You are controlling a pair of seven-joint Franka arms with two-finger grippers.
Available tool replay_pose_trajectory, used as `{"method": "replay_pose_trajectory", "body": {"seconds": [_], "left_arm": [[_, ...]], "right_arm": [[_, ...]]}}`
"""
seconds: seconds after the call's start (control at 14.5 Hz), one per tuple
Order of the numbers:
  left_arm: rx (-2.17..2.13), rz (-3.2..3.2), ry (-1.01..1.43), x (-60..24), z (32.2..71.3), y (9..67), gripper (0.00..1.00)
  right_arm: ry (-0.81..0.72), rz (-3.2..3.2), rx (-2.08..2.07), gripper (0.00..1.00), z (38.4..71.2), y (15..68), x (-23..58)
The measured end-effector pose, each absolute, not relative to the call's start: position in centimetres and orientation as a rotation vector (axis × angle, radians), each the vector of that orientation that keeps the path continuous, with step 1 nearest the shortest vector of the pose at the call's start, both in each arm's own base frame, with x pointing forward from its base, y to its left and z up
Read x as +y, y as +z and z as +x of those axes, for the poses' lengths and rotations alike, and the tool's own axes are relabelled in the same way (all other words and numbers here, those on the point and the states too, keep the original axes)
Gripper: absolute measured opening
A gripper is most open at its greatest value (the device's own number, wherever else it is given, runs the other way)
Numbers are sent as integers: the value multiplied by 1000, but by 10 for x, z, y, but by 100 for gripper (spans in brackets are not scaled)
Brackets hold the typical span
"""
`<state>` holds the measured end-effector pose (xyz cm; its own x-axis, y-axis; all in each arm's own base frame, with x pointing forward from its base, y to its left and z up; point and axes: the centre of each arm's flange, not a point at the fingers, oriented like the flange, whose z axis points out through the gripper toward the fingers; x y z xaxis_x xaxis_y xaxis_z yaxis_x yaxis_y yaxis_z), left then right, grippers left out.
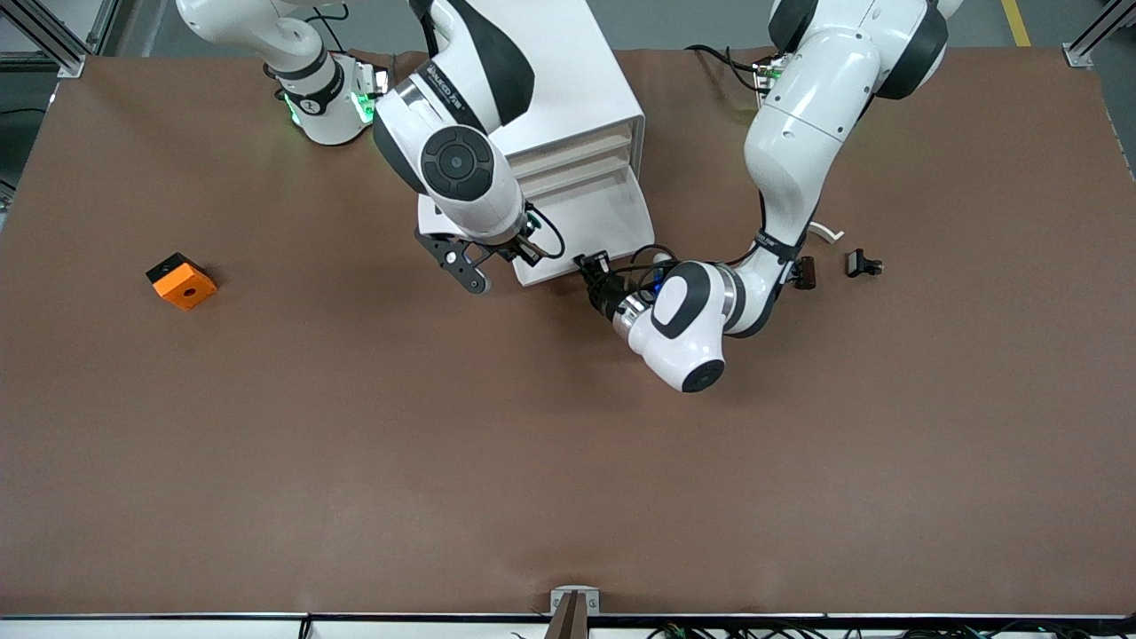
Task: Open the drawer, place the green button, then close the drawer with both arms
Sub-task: 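Lower the button into the drawer while the left gripper draws back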
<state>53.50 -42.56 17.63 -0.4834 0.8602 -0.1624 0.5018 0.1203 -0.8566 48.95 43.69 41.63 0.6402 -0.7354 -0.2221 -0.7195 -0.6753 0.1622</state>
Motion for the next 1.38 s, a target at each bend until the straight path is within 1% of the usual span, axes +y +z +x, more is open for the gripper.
{"method": "replay_pose_trajectory", "body": {"seconds": [0.07,0.14,0.28,0.48,0.55,0.69,0.76,0.97,1.17,1.38], "left_arm": [[-2039,-1336,1318,-424,538,177,14],[-2046,-1360,1326,-424,541,178,18],[-2066,-1405,1353,-423,552,188,36],[-2083,-1502,1374,-413,571,202,67],[-2090,-1540,1375,-407,578,206,79],[-2115,-1598,1375,-391,596,215,97],[-2124,-1633,1376,-381,605,219,100],[-2097,-1770,1363,-341,627,229,100],[-1952,-1939,1170,-306,629,245,100],[-1775,-2173,980,-292,630,266,100]], "right_arm": [[-416,2782,-1277,41,488,416,441],[-410,2774,-1307,41,484,415,447],[-390,2764,-1359,41,469,408,467],[-365,2764,-1376,41,441,386,495],[-363,2760,-1375,41,435,376,498],[-362,2747,-1366,41,428,358,499],[-360,2746,-1361,41,424,350,500],[-343,2764,-1360,41,416,335,504],[-328,2777,-1358,41,413,317,511],[-319,2780,-1361,41,412,301,515]]}}
